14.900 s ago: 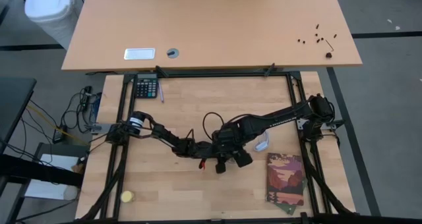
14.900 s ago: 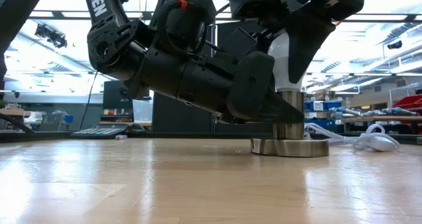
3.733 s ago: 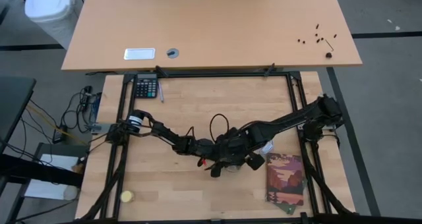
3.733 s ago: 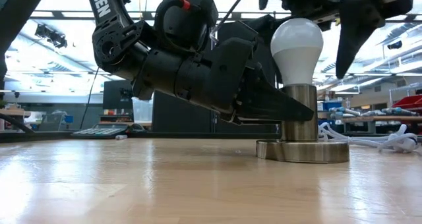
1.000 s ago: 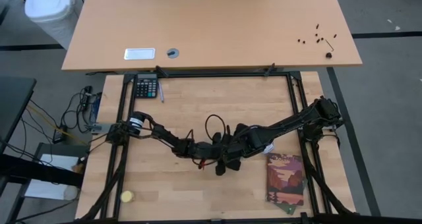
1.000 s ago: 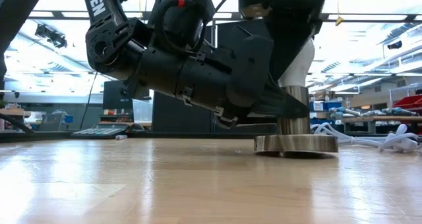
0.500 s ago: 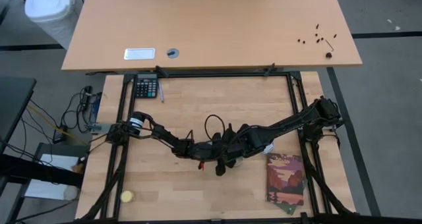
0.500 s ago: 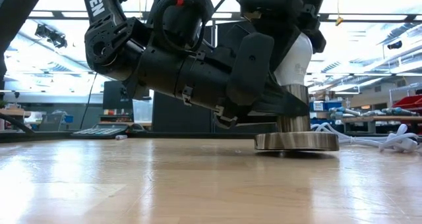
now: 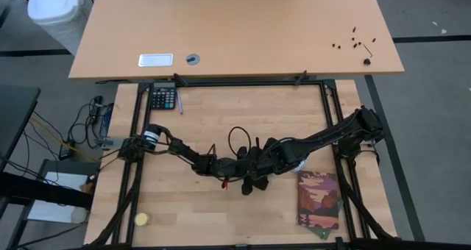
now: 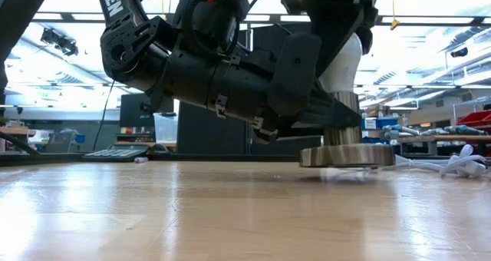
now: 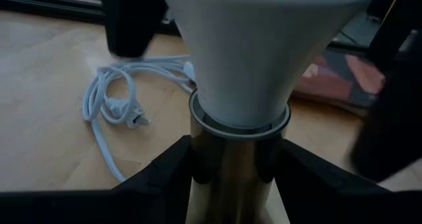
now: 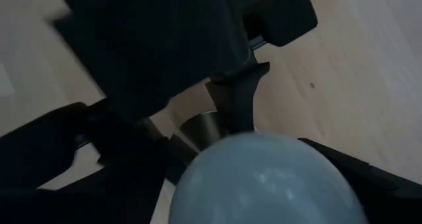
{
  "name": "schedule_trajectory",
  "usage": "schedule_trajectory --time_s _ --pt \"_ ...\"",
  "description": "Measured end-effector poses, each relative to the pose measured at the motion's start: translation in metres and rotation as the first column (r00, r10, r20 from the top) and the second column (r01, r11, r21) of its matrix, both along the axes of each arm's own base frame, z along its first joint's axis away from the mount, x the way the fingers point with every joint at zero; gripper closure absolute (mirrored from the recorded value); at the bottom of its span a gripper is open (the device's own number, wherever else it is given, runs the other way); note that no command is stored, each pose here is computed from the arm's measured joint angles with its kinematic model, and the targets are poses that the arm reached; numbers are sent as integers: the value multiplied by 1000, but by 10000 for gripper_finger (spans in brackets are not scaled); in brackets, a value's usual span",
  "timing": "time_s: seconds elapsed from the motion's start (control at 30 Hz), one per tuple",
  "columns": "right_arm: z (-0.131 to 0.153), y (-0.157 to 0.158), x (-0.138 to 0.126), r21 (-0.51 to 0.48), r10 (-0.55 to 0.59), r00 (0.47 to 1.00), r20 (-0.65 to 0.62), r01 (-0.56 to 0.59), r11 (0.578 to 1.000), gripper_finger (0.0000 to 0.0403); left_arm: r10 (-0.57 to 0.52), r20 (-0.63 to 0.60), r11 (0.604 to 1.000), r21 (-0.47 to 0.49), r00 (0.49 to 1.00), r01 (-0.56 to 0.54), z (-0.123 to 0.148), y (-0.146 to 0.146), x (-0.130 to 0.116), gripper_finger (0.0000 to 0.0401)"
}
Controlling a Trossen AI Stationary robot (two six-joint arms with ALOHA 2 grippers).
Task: Screw lightbulb
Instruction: Insert the lightbulb into the lamp socket
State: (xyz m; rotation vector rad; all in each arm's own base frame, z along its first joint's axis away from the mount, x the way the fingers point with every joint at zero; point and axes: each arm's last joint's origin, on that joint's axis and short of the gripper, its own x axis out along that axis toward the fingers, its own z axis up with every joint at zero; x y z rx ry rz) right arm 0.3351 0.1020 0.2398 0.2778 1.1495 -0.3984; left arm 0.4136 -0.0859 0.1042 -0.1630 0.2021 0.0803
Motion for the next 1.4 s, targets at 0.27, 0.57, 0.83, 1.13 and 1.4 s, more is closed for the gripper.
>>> schedule_trajectory --time_s 0.27,0.57,0.83,1.13,1.4 --pt "15 -4 -6 -3 34 999 33 -34 999 16 -1 -12 1000 5 1000 1 -1 0 0 213" --pt "39 -9 -22 -38 167 985 43 -166 985 13 -6 -25 1000 8 1000 6 -3 0 -1 213" --pt "58 -14 -44 -65 376 927 -15 -376 924 13 -66 -33 998 19 997 67 -4 -2 -1 213" --pt "51 0 -47 -92 775 613 -154 -789 607 21 -210 -53 974 75 976 214 -5 -5 -2 213" --pt "11 19 -29 -94 879 279 -386 -960 264 29 -258 -68 961 83 964 264 -6 -7 -2 213"
